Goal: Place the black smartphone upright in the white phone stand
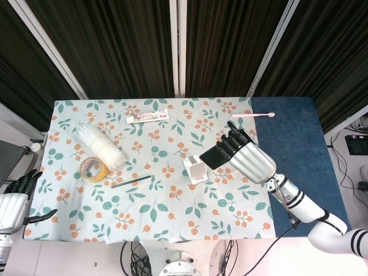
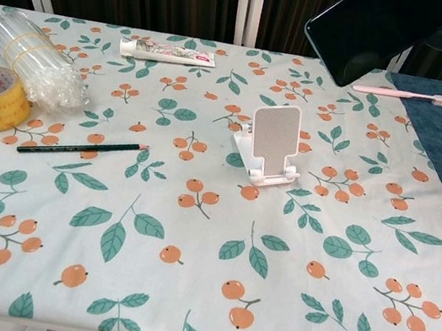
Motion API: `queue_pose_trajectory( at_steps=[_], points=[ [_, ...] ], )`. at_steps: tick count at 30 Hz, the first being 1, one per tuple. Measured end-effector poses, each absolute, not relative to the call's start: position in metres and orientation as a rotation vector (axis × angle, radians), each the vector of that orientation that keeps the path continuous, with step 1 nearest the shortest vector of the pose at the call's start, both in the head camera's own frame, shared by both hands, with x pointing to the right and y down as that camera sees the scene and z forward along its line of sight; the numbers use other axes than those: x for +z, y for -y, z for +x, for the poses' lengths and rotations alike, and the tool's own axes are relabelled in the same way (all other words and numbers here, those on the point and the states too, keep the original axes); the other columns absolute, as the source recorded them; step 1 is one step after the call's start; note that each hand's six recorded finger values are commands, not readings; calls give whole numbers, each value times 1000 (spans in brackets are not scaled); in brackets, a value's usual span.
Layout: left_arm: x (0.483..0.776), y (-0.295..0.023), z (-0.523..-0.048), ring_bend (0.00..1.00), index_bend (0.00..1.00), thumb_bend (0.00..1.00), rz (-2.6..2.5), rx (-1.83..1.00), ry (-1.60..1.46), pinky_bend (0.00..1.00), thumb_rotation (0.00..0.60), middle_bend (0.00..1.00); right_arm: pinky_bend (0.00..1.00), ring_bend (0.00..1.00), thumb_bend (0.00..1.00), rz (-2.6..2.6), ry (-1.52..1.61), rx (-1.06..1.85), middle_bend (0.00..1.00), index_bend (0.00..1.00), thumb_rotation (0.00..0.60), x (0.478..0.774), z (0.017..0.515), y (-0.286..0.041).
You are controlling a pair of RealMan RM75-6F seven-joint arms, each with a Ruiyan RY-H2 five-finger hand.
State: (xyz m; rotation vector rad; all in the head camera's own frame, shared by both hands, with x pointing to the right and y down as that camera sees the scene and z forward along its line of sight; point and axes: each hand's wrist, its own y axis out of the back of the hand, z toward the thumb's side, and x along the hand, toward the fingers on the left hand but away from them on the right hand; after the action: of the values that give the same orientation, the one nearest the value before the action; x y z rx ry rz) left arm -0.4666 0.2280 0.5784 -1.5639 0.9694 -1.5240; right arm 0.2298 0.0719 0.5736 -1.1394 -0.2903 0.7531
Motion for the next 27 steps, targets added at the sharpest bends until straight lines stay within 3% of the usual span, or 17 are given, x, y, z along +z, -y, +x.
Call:
queue_pose_trajectory(
  at_steps=[15, 27],
  points=[
    [579, -229, -468, 130, 89, 60, -1560, -1528, -972, 217, 360, 56, 0, 358, 277, -781, -133, 422, 388, 544, 600, 580, 188, -60],
    [578, -230, -470, 130, 89, 61, -1556, -1530, -976, 216, 362, 56, 0, 332, 276, -778, -295, 248, 347, 488, 600, 603, 171, -63]
  ],
)
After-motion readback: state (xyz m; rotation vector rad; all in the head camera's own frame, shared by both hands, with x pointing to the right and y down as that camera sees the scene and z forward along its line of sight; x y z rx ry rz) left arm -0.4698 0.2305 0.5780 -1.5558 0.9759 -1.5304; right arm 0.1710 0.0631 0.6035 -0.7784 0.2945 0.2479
